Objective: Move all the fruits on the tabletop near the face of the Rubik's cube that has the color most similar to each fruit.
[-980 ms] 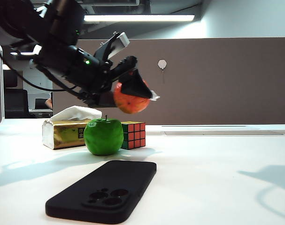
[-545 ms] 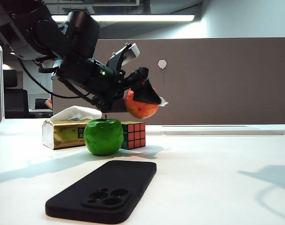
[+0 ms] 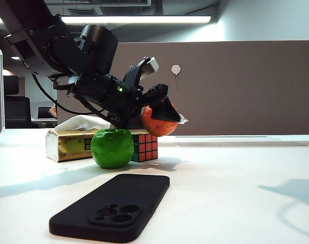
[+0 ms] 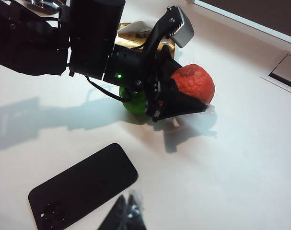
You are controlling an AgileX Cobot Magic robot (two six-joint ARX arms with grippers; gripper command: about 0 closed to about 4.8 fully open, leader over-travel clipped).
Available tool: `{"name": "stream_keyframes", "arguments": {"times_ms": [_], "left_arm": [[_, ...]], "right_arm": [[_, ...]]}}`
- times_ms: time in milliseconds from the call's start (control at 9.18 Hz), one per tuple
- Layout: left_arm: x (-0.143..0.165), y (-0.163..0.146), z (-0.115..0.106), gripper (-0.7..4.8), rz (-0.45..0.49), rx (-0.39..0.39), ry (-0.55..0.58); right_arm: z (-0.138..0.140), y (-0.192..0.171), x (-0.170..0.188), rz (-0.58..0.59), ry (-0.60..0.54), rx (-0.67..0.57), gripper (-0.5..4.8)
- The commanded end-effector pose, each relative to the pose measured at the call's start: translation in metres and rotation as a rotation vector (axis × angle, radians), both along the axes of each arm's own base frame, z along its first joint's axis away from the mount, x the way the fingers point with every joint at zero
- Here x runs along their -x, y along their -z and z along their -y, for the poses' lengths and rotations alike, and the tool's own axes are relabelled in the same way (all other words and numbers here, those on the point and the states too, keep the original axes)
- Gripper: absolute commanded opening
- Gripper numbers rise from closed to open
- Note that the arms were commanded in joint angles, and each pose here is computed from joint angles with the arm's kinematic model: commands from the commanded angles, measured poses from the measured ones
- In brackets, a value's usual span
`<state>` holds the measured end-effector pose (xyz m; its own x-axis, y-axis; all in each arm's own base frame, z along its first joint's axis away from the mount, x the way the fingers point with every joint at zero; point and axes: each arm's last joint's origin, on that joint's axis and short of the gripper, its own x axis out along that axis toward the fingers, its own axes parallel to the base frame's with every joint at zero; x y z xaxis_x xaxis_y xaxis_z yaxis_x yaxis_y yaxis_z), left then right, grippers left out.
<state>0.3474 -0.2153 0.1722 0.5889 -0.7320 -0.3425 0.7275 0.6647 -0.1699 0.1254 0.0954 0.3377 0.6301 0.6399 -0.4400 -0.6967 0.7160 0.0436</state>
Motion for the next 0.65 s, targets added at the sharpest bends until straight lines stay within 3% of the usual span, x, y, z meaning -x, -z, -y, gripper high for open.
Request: {"name": "stream_keyframes", "arguments": {"times_ms": [109, 436, 654], "left_arm": [[0.000, 0.000, 0.002, 2.50, 0.040, -0.018, 0.022], [-0.003, 0.018, 0.004, 2.50, 0.075, -0.096, 0.046], [-0.004, 0.016, 0.004, 2.50, 0.095, -0.085, 0.045]], "right_arm": [[0.000, -0.003, 0.000, 0.022, -0.004, -0.013, -0.01], [0.000, -0.002, 0.000, 0.016, -0.006, -0.011, -0.01], [0.000, -0.002, 0.000, 0.017, -0.006, -0.011, -0.01]]}}
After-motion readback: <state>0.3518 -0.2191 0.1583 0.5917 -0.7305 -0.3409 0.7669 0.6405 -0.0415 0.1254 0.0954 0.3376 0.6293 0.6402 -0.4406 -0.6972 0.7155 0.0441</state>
